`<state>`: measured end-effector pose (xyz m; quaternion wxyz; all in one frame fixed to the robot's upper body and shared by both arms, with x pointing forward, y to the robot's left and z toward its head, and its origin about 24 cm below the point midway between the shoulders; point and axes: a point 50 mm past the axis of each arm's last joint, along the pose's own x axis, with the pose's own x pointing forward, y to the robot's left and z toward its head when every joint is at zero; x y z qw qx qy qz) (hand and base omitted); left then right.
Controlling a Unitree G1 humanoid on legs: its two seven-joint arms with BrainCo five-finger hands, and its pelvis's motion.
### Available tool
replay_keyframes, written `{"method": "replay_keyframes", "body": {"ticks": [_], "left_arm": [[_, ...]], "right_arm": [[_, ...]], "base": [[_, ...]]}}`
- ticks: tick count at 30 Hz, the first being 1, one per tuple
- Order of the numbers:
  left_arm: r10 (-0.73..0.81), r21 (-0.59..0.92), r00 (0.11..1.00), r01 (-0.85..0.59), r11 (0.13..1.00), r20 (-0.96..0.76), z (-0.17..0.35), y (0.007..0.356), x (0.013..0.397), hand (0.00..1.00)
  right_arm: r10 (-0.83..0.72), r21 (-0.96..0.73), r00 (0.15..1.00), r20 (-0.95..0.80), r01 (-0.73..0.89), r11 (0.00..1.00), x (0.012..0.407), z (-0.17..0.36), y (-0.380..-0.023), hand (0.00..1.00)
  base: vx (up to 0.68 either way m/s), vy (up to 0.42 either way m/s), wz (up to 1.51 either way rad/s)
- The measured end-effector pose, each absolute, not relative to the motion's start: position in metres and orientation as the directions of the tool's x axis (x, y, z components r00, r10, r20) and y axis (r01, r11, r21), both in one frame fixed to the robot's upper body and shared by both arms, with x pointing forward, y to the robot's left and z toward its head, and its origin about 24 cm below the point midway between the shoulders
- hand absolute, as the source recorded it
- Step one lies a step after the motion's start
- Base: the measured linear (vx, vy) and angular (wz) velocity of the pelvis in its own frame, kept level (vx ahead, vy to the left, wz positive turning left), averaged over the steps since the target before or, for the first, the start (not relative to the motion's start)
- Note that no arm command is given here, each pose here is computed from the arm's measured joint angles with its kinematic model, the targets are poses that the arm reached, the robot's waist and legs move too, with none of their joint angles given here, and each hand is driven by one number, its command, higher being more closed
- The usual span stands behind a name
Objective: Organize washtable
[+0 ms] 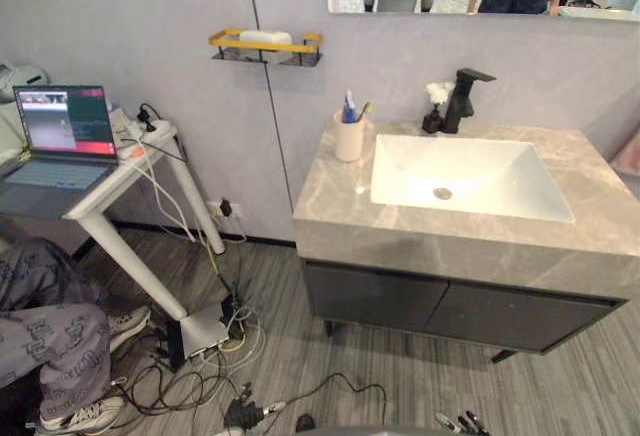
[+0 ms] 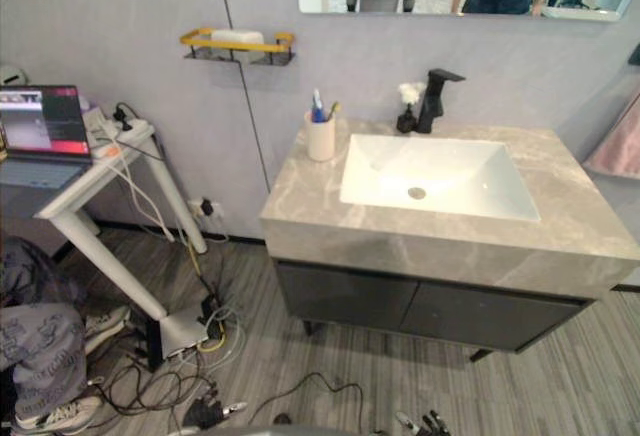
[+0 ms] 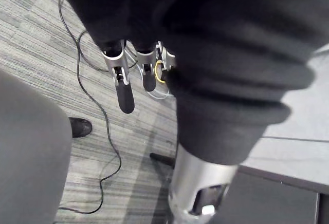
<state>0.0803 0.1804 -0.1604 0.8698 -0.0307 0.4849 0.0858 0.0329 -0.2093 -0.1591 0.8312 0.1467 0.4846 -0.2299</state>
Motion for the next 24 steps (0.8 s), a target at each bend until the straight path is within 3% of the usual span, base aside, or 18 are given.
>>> {"method": "replay_keyframes", "body": {"ticks": [7, 14, 24], "left_arm": [[0.085, 0.042, 0.498, -0.098, 0.994, -0.863, -0.161, 0.186, 0.087, 0.0], [0.079, 0.017, 0.465, -0.136, 0.991, -0.882, -0.164, 0.189, 0.086, 0.0], [0.097, 0.008, 0.467, -0.19, 0.982, -0.879, -0.164, 0.194, 0.086, 0.0]], "right_arm": [[-0.216, -0.012, 0.32, -0.922, 0.537, 0.844, 0.014, -0.167, -0.206, 0.0], [-0.202, 0.024, 0.288, -0.936, 0.626, 0.78, 0.008, -0.17, -0.205, 0.0], [-0.191, 0.019, 0.259, -0.947, 0.637, 0.771, 0.002, -0.172, -0.202, 0.0]], "base": [[0.0, 0.001, -0.01], [0.05, 0.019, -0.09], [0.02, -0.017, 0.04]]}}
